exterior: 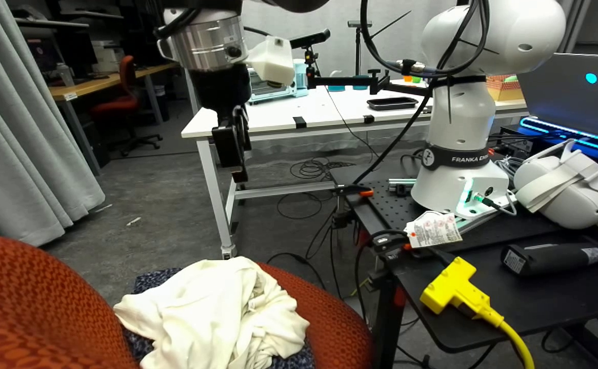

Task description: Hang the white blanket on the backrest of the orange chair

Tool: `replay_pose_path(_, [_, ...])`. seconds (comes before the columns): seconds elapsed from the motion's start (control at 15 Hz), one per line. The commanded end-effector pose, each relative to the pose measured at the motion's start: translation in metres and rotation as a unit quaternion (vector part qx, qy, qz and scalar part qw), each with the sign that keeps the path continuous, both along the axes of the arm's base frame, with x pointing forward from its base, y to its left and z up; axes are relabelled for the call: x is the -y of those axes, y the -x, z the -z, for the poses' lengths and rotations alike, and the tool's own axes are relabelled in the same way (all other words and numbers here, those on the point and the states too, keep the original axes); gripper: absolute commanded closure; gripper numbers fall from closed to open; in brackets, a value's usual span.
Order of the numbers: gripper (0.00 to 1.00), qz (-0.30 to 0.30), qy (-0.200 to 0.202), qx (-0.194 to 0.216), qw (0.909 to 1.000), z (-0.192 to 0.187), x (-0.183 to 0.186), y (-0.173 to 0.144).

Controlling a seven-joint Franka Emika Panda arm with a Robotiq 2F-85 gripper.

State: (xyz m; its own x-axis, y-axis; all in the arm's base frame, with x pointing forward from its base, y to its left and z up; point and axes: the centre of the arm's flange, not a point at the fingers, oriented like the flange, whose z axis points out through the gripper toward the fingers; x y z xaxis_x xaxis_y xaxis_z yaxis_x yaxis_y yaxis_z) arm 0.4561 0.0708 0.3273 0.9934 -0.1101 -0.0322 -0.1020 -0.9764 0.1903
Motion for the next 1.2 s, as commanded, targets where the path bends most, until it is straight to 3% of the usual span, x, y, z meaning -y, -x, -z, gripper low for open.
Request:
replay_pose_path(0.0, [0.00,-0.084,-0.029,0.013,0.9959,0.046,0.013,-0.042])
replay_pose_path(0.2, [0.00,-0.132,-0.054,0.025,0.9894,0.098,0.023,-0.076])
replay_pose_path(0.33, [0.00,-0.165,-0.067,0.018,0.9838,0.065,-0.004,-0.071])
replay_pose_path(0.4, [0.00,-0.176,-0.070,0.013,0.9817,0.067,-0.010,-0.076])
replay_pose_path(0.47, [0.00,-0.147,-0.060,0.019,0.9870,0.082,0.007,-0.061])
replay_pose_path(0.8, [0.00,-0.147,-0.061,0.017,0.9871,0.084,0.007,-0.061])
replay_pose_path(1.13, [0.00,-0.211,-0.079,0.025,0.9740,0.085,0.006,-0.064])
